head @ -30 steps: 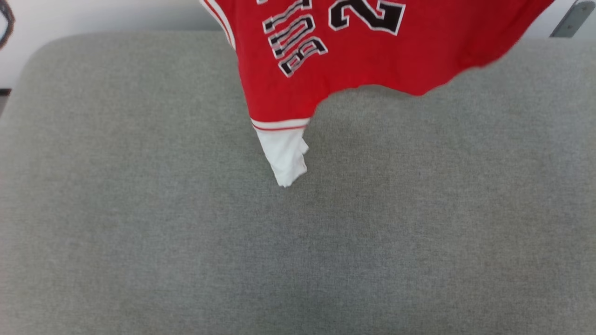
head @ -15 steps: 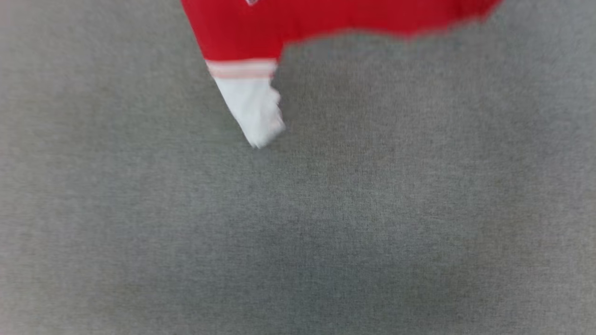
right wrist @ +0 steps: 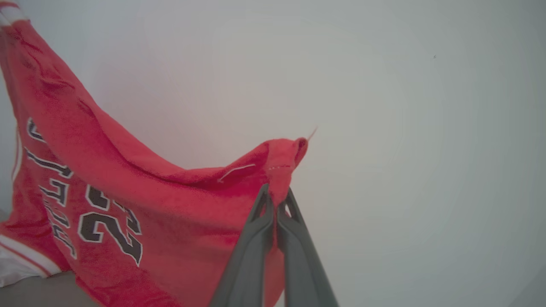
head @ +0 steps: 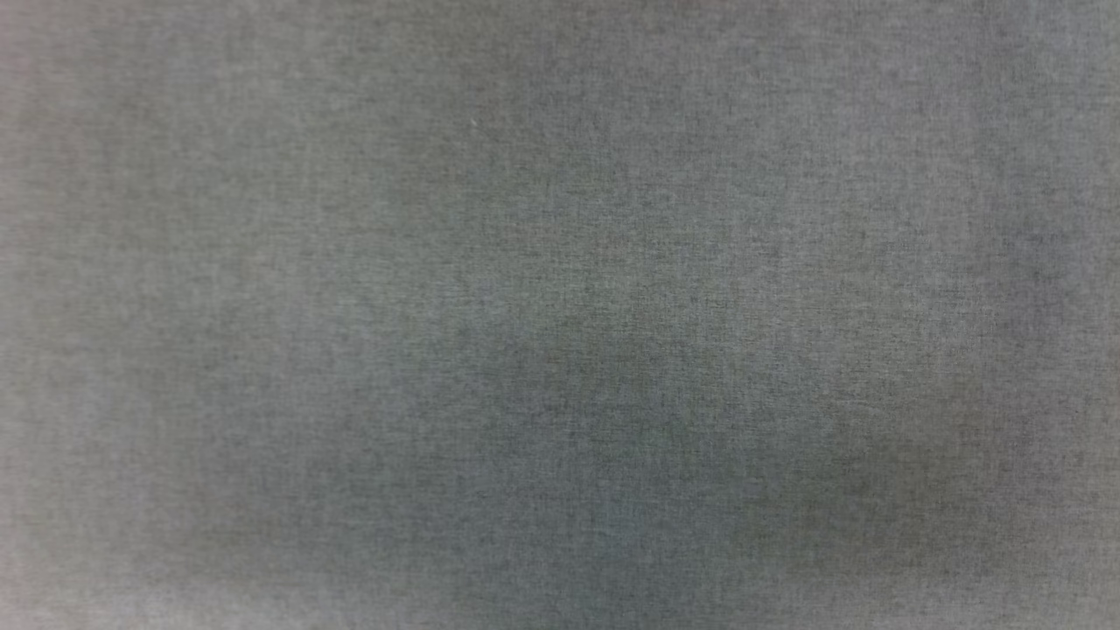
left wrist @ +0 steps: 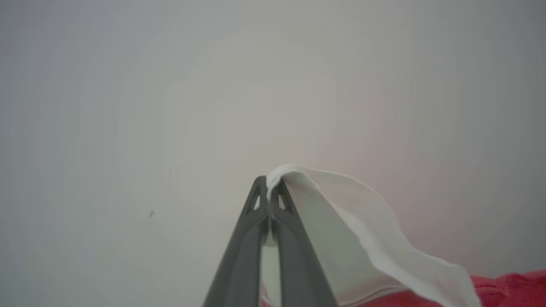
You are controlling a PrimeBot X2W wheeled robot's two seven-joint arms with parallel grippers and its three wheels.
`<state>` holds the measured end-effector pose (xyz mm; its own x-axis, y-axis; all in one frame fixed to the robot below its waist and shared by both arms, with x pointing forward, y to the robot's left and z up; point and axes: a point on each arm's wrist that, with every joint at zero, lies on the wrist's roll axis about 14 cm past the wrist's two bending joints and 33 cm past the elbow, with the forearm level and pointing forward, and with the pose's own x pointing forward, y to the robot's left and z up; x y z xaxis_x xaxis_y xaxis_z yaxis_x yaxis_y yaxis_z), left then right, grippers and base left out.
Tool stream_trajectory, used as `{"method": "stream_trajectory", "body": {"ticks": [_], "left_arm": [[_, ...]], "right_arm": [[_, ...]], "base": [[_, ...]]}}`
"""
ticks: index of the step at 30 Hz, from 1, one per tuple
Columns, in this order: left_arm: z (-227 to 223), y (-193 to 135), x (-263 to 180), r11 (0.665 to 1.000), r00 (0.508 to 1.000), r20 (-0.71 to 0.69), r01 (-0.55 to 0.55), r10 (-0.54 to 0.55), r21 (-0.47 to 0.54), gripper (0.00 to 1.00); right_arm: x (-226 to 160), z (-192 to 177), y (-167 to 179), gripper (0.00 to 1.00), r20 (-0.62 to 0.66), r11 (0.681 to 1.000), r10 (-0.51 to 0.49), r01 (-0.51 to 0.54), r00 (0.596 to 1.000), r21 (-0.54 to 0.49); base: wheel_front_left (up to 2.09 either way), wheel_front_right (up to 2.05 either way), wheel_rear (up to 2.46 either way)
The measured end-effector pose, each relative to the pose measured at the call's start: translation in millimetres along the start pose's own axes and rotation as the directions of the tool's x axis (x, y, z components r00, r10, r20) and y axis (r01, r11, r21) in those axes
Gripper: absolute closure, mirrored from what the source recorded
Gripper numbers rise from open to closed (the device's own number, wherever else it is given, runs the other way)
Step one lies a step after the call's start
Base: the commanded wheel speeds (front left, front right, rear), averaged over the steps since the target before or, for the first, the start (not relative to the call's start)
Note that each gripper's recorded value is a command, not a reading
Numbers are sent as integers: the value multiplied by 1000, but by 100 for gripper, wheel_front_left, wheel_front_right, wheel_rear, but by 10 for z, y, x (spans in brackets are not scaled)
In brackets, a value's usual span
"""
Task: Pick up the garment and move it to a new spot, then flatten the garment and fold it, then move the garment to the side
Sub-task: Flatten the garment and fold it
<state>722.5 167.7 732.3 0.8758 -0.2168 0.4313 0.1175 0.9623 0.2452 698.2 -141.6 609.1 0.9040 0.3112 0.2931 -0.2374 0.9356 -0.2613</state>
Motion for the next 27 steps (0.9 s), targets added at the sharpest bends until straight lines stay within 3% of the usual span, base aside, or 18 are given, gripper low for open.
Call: {"method": "stream_trajectory", "body": {"ticks": [2, 5, 8, 14, 18, 27], "left_arm": [[-278, -4, -156, 1000, 995, -97, 11, -11, -3, 100], [-803, -93, -597, 999, 947, -317, 44, -52, -33, 100], [-1022, -121, -948, 996, 894, -440, 63, -81, -56, 100], [-1403, -211, -1936, 989, 721, -678, 79, -143, -124, 100], [-1397, -279, -2616, 985, 608, -777, 64, -163, -157, 100], [-944, -619, -3885, 965, 414, -879, -4, -237, -262, 100]], "right_arm": [[-122, -131, 19, 100, -37, 1000, 10, -9, 999, 25], [-484, -480, 163, 100, -153, 996, 50, -37, 987, 85], [-707, -607, 285, 100, -229, 987, 80, -44, 970, 158], [-1257, -787, 425, 100, -391, 960, 147, -37, 908, 276], [-1618, -782, 463, 100, -458, 942, 186, -25, 870, 334], [-2439, -759, 536, 100, -585, 912, 256, 8, 770, 409]], "base": [[0, 0, 0], [0, 0, 0], [0, 0, 0], [0, 0, 0], [0, 0, 0], [0, 0, 0]]}}
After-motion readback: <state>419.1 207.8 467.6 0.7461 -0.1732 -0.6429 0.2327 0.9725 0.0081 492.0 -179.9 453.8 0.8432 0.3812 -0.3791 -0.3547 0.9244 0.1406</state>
